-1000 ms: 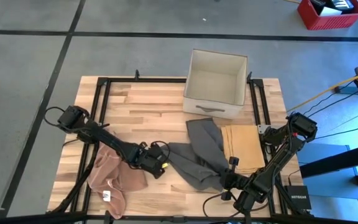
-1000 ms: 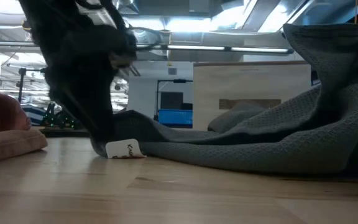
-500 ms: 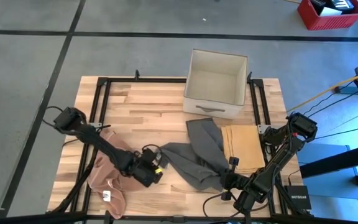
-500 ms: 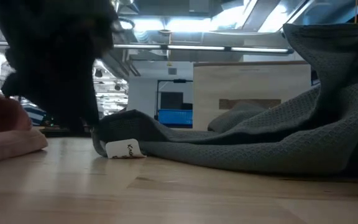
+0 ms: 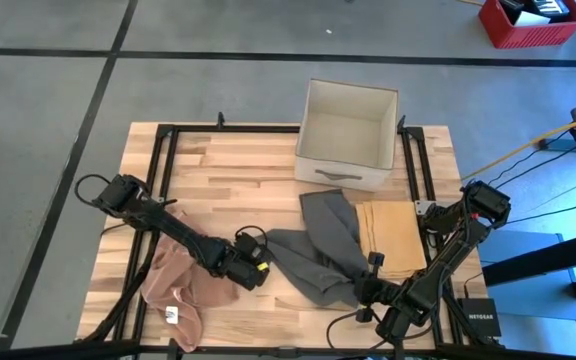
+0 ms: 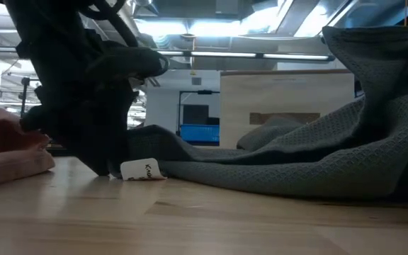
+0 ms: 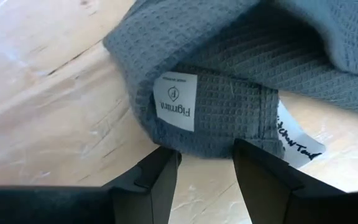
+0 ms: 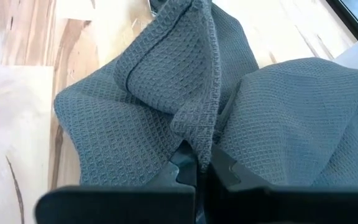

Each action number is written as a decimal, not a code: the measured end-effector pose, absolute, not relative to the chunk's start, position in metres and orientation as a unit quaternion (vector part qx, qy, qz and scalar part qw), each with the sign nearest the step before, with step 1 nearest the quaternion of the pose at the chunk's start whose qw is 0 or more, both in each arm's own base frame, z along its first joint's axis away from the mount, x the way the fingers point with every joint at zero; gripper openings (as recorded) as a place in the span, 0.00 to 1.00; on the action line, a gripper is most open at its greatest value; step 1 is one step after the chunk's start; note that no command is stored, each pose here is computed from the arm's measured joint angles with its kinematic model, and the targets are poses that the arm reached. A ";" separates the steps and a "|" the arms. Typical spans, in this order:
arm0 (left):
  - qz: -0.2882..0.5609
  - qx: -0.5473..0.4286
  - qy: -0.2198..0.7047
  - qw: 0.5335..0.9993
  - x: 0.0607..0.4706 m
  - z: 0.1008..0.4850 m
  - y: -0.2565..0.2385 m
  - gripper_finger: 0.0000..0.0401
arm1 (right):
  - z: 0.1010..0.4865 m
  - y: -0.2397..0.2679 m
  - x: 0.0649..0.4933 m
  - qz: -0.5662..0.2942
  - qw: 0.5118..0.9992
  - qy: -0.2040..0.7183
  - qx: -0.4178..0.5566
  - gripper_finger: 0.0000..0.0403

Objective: Fold towel
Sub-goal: Fold the gray towel

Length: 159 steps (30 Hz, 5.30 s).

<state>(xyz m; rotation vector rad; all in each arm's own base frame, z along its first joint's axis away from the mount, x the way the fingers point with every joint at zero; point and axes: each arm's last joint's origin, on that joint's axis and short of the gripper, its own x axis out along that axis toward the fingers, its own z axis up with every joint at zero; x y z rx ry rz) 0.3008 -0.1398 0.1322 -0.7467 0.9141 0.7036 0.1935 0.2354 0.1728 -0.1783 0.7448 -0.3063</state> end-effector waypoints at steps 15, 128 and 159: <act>0.269 -0.268 0.429 0.820 0.311 0.132 -0.133 0.11 | 0.173 0.235 0.194 -0.149 0.916 0.362 -0.087 0.01; 0.309 0.066 0.417 0.852 0.238 0.245 -0.228 0.01 | 0.180 0.205 0.203 0.022 0.903 0.412 -0.120 0.01; 0.291 0.056 0.412 0.862 0.244 0.240 -0.232 0.01 | 0.195 0.250 0.189 0.123 0.829 0.514 -0.182 0.53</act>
